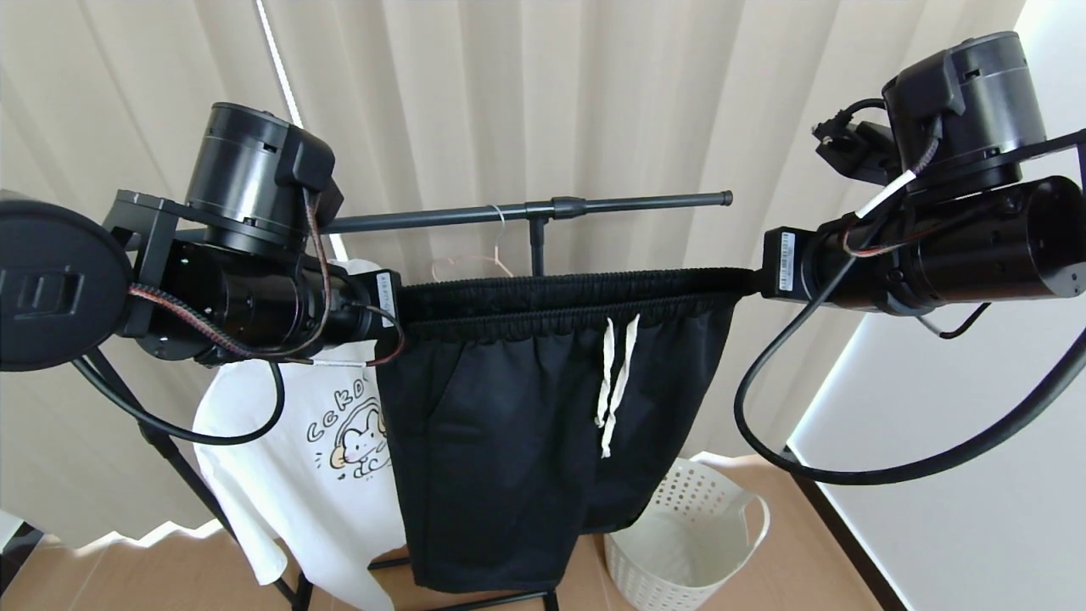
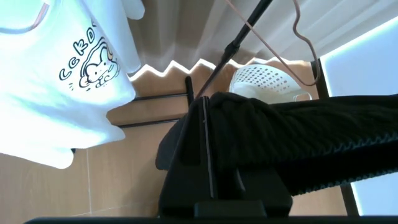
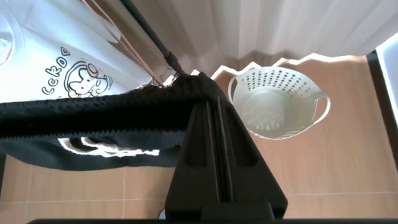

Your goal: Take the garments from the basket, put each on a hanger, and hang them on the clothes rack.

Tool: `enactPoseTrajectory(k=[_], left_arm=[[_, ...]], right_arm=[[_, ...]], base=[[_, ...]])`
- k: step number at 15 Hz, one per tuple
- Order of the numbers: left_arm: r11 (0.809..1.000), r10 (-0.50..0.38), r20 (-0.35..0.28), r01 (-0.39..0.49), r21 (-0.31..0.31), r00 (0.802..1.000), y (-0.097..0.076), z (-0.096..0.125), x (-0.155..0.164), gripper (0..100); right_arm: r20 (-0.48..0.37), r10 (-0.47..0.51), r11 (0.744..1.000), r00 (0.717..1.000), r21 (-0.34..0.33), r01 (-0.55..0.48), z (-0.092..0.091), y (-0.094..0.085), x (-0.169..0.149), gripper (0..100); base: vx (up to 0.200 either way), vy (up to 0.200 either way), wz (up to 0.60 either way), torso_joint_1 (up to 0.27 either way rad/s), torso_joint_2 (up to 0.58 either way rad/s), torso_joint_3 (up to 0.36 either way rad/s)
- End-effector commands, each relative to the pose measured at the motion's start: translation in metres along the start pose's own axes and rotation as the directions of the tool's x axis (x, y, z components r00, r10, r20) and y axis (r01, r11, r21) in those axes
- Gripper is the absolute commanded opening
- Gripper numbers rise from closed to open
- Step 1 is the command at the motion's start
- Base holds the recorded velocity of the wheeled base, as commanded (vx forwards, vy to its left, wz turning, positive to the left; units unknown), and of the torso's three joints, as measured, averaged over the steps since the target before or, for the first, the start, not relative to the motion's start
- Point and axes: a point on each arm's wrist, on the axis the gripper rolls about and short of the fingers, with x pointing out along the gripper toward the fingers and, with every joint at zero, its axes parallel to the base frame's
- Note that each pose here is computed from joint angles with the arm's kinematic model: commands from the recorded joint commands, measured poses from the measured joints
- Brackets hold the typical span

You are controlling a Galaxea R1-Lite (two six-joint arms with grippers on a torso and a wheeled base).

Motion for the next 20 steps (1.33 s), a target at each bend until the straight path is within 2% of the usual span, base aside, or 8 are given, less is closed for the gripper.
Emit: enactPoseTrajectory(k=[1,4,5,7,11,13,17,20], left_arm=[[1.000,-0.009,-0.001,0.009,0.017,1.000,-0.003,0.000,0.001,0],[0.998,-0.039,0.046,0.037,0.046,0.998,-0.017,0.013,0.020,0],[0.998,-0.047,0.054,0.044,0.047,0.997,-0.021,0.017,0.024,0],[0.993,-0.104,0.082,0.100,0.056,0.991,-0.045,0.030,0.038,0],[0.967,-0.252,0.112,0.246,0.067,0.961,-0.075,0.047,0.044,0],[0.948,-0.316,0.111,0.308,0.078,0.942,-0.086,0.049,0.043,0],[0.920,-0.390,0.109,0.381,0.094,0.915,-0.100,0.051,0.037,0],[0.916,-0.399,0.106,0.390,0.096,0.911,-0.102,0.050,0.035,0]], right_arm=[[-0.016,0.021,0.999,1.000,-0.045,-0.022,-0.009,0.005,-0.008,0],[-0.085,0.043,0.978,0.996,-0.198,-0.059,-0.031,0.009,-0.021,0],[-0.096,0.051,0.973,0.994,-0.221,-0.071,-0.035,0.011,-0.026,0],[-0.170,0.107,0.935,0.980,-0.319,-0.157,-0.058,0.027,-0.043,0],[-0.260,0.195,0.869,0.946,-0.401,-0.289,-0.089,0.056,-0.056,0],[-0.289,0.226,0.857,0.930,-0.395,-0.331,-0.100,0.072,-0.056,0],[-0.297,0.329,0.857,0.896,-0.303,-0.416,-0.124,0.111,-0.049,0],[-0.293,0.385,0.865,0.875,-0.217,-0.453,-0.131,0.127,-0.041,0]], base=[[0.000,0.000,0.00,0.000,0.00,0.000],[0.000,0.000,0.00,0.000,0.00,0.000],[0.000,0.000,0.00,0.000,0.00,0.000],[0.000,0.000,0.00,0.000,0.00,0.000],[0.000,0.000,0.00,0.000,0.00,0.000],[0.000,0.000,0.00,0.000,0.00,0.000],[0.000,0.000,0.00,0.000,0.00,0.000],[0.000,0.000,0.00,0.000,0.00,0.000]])
